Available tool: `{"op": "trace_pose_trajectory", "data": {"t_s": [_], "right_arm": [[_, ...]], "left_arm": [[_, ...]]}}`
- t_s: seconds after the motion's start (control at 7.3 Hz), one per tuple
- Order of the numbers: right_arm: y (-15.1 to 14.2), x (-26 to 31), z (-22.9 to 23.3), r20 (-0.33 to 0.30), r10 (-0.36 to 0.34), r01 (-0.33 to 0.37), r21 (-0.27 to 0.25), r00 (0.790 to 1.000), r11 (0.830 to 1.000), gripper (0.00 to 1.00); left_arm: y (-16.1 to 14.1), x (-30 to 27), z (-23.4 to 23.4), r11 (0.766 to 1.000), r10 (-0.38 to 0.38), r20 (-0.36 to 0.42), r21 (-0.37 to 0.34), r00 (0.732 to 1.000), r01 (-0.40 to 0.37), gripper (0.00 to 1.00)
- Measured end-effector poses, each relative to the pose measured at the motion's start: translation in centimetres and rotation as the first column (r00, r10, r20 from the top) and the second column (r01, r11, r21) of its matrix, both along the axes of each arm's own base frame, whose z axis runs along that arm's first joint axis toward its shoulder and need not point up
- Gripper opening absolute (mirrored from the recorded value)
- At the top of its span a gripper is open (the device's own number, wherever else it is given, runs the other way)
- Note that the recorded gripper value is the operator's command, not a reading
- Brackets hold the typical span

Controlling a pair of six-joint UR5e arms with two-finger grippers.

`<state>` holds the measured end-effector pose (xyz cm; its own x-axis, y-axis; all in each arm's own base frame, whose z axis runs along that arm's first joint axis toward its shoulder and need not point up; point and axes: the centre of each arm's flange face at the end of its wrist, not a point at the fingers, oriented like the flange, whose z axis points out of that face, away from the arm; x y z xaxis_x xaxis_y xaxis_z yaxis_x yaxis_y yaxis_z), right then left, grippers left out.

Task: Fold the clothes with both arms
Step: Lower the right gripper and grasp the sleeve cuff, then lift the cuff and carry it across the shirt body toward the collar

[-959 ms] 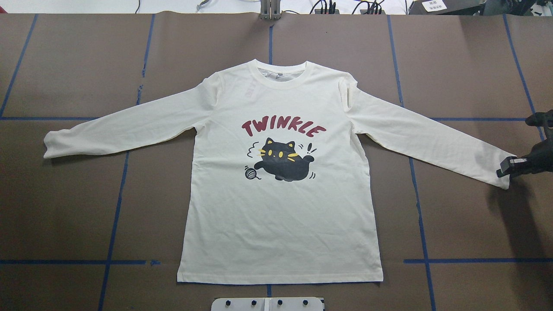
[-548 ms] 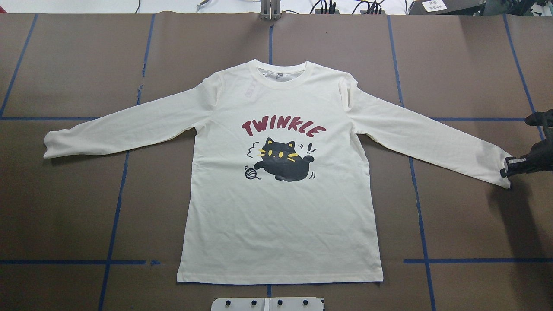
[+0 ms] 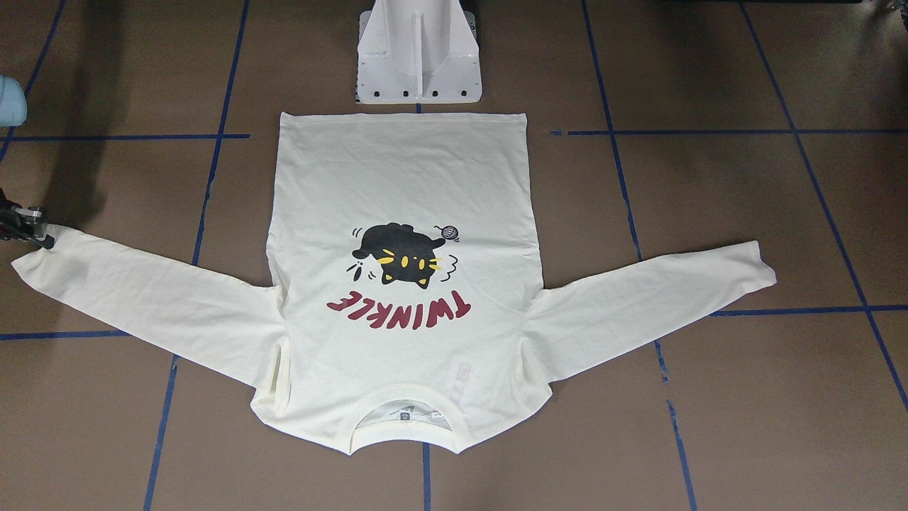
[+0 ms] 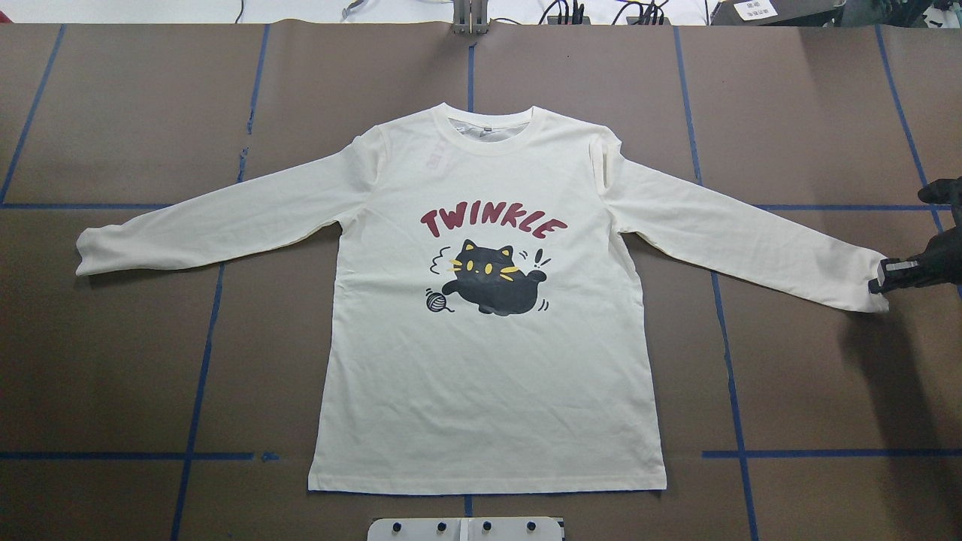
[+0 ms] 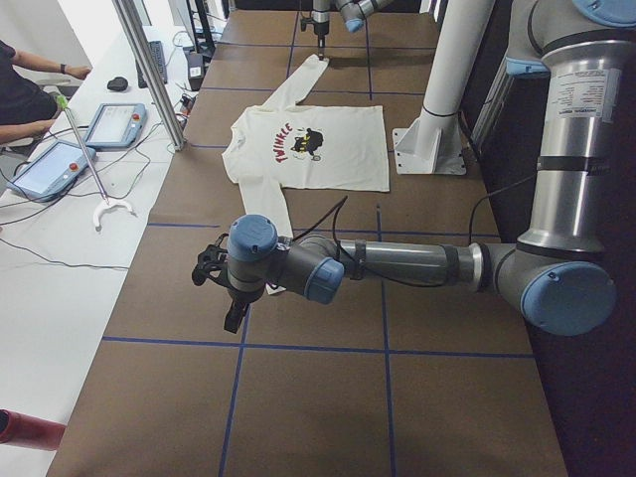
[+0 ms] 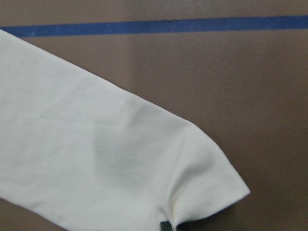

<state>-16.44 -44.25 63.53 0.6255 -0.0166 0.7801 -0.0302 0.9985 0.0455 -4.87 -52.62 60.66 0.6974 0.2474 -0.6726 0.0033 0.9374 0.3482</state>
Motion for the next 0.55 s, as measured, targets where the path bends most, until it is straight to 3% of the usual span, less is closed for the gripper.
{"op": "trace_pose_trajectory", "data": {"t_s": [0.27, 0.55], "right_arm": [[-2.4, -0.7, -6.2, 0.094, 0.005, -0.011, 0.058, 0.996, 0.998, 0.00], [-8.6, -4.7, -16.6, 0.223, 0.076, -0.088, 0.042, 0.972, 0.995, 0.00]], "left_arm": [[0.0, 0.0, 0.1, 1.000, 0.000, -0.001, 0.000, 1.000, 0.000, 1.00], [0.0, 0.1, 0.0, 1.000, 0.005, -0.018, -0.003, 1.000, -0.005, 1.00]]}}
